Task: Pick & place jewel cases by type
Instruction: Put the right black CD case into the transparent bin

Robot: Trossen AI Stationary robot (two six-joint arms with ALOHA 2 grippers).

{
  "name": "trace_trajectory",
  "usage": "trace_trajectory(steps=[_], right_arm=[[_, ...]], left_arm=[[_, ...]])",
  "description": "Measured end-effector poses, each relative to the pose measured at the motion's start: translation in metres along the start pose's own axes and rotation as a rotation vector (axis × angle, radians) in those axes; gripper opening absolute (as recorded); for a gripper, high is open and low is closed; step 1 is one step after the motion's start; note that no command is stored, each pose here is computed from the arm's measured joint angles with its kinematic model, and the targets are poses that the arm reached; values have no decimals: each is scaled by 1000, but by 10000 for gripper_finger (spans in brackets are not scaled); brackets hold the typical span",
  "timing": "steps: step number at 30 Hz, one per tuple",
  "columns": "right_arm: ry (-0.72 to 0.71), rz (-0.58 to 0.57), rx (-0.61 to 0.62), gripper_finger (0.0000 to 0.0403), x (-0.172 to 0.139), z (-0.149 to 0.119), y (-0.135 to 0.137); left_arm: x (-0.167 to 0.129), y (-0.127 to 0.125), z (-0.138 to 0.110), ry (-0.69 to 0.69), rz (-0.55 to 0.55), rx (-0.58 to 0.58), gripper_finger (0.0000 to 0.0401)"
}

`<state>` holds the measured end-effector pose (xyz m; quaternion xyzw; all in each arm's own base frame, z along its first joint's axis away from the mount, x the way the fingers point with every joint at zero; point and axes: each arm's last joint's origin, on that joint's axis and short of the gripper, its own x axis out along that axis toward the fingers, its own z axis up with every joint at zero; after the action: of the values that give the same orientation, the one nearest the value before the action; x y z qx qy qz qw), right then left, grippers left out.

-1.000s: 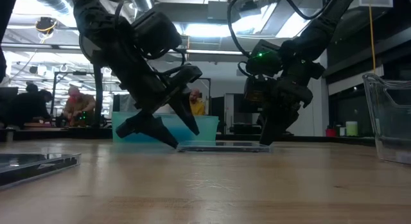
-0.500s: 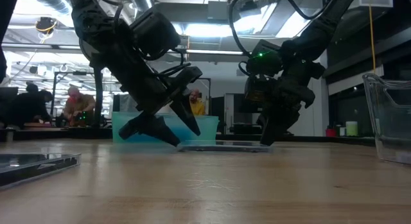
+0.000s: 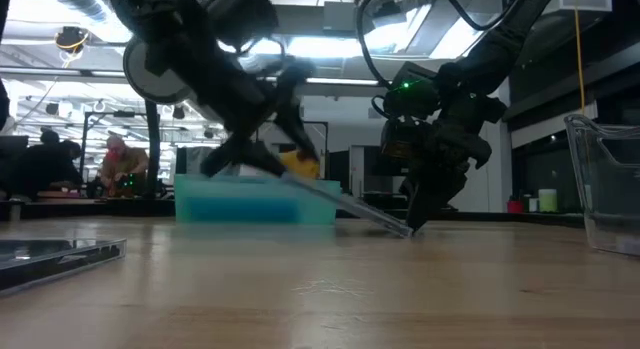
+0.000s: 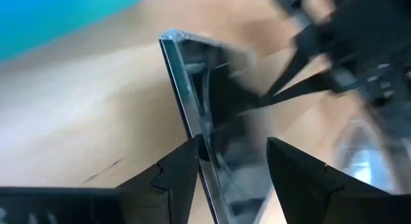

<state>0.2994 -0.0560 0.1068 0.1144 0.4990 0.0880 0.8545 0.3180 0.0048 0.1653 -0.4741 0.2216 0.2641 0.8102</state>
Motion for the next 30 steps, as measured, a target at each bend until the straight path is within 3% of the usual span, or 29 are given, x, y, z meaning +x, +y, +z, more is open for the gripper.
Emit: trace_trajectory(steps=[5,9,16,22,30], right_arm=[[-3,-2,-2,7,0,0,0],[-6,-4,-3,7,0,1,0],[-7,-4,3,7,0,1,0],[-10,-5,-1,7,0,1,0],[-17,-5,-12,7,0,2,0]], left_arm=[[-13,-22,13,-61,-106,12,175],[-14,-32,17,-50,-124,59,174],[-5,-23,12,-42,-46,69,174],[-4,-29,13,-23,-127,52,174],[2,-25,6,10,-110,39,174]])
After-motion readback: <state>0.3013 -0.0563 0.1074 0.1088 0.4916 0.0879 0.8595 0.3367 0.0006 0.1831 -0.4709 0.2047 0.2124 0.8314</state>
